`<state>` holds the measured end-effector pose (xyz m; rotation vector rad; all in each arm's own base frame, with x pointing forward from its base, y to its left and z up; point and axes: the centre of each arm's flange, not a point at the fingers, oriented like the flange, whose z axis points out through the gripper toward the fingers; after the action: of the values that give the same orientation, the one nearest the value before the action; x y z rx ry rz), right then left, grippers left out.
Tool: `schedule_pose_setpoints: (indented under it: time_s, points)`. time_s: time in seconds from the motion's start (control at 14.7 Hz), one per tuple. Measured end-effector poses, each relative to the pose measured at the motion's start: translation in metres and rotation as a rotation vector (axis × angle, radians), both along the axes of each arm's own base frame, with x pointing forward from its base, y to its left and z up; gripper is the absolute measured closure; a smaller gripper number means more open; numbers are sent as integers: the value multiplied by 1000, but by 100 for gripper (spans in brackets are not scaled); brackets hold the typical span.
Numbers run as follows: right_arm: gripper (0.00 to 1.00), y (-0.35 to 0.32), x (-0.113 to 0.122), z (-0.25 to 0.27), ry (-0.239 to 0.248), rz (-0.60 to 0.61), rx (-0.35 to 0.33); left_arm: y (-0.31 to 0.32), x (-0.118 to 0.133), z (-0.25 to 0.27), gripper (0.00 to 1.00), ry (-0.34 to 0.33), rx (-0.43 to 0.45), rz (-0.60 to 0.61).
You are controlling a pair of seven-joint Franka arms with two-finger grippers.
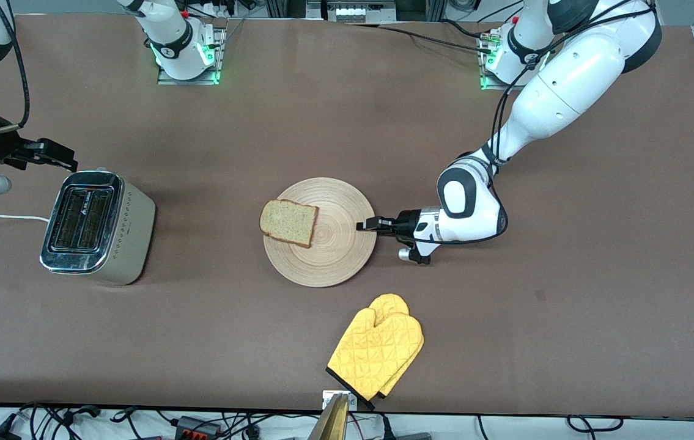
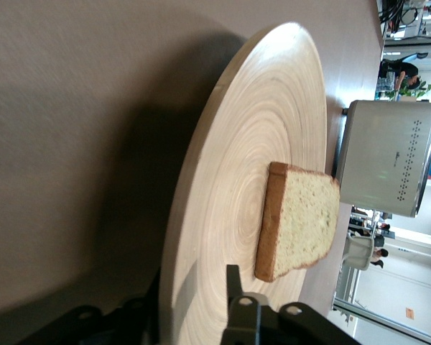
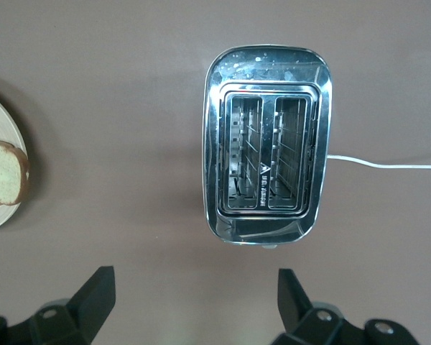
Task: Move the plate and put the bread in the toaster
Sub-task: 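Slide the plate with the left gripper toward the table's middle, then release the plate and withdraw the left gripper while the right gripper rises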
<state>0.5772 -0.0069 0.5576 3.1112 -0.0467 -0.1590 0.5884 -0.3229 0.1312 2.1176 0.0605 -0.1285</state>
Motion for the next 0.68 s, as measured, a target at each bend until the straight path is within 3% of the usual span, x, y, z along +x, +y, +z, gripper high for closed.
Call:
schedule_pose_setpoints:
  time_s: [0.2,0.41,0.68]
  points:
    - [0,4,-1,5,2,9,-6,32,25,25,27,-23,-37,17]
    - [0,6,-2,8,12,11,-7,105,51,55,0,-85,-39,-143]
    - [0,17,2,-15,75,26,11,236,75,109,0,-130,105,-461]
